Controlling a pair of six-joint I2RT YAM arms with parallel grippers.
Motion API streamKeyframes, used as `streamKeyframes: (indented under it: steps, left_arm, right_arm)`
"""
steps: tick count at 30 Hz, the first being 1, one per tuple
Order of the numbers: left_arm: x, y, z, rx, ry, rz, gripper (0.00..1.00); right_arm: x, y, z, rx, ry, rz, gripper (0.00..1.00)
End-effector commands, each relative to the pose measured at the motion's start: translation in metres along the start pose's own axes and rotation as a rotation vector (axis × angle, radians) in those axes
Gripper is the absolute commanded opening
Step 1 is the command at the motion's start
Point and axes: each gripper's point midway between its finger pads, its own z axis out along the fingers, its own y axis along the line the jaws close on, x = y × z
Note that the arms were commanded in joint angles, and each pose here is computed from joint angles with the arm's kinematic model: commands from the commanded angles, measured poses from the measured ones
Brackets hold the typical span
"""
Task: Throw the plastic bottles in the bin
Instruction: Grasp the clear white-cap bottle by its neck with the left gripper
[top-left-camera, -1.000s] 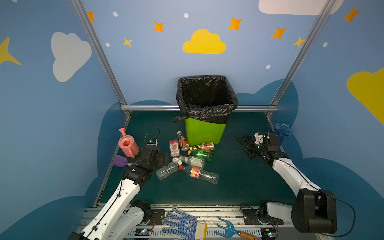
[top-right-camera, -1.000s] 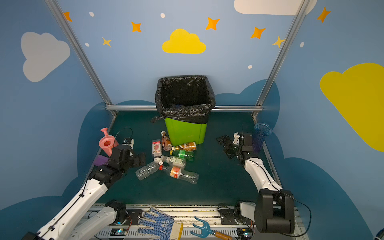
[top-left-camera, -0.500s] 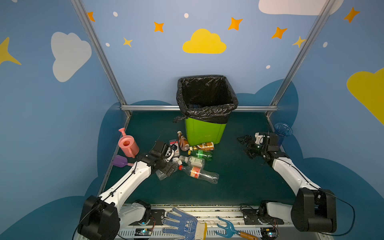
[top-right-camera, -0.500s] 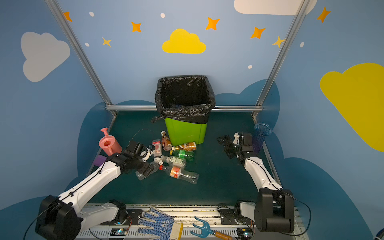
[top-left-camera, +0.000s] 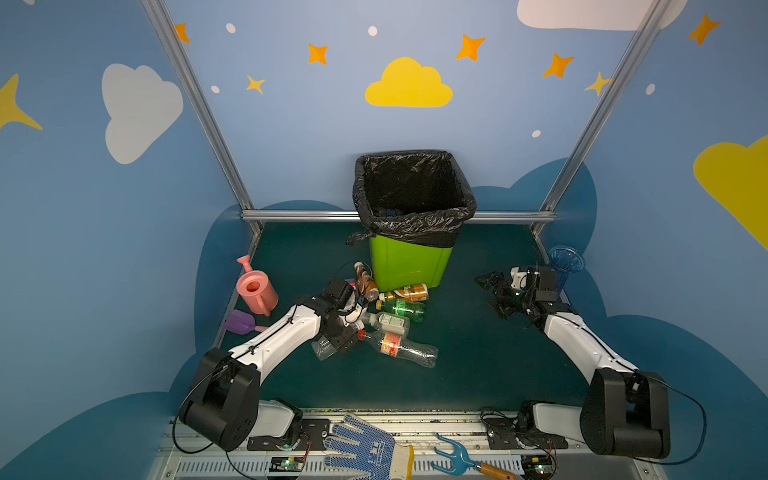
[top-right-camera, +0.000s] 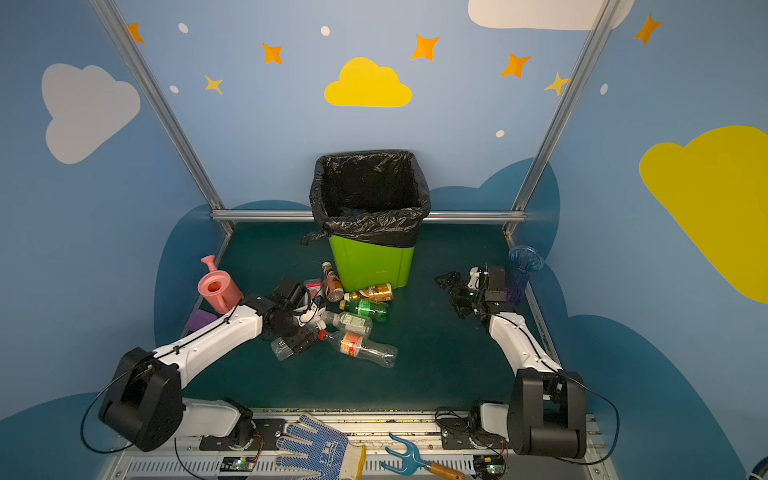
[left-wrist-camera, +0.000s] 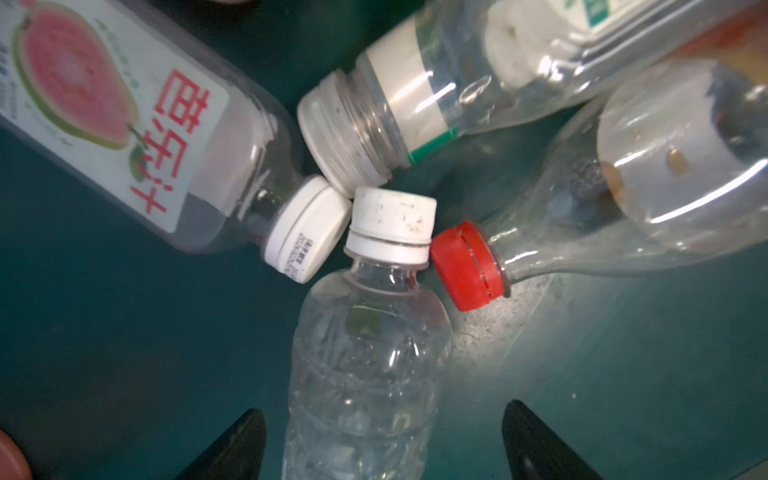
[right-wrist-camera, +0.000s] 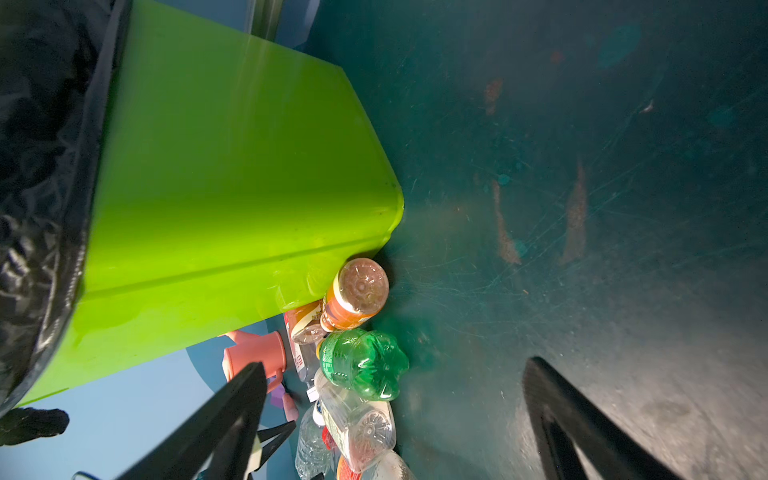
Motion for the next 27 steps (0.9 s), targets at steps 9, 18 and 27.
streamKeyframes:
  steps: [9, 18, 27]
  left_arm:
    - [0.015, -0.002, 0.02, -0.021, 0.197, 0.03, 0.77]
    - [0.011, -0.003, 0.008, -0.038, 0.173, 0.031, 0.54]
    - [-0.016, 0.014, -0.072, -0.155, -0.05, -0.011, 0.53]
  right_arm:
    - [-0.003, -0.004, 0.002, -0.011, 0.018, 0.003, 0.95]
    - [-0.006, -0.01, 0.001, -0.012, 0.015, 0.02, 0.95]
    - [-0.007, -0.007, -0.002, -0.022, 0.006, 0.023, 0.95]
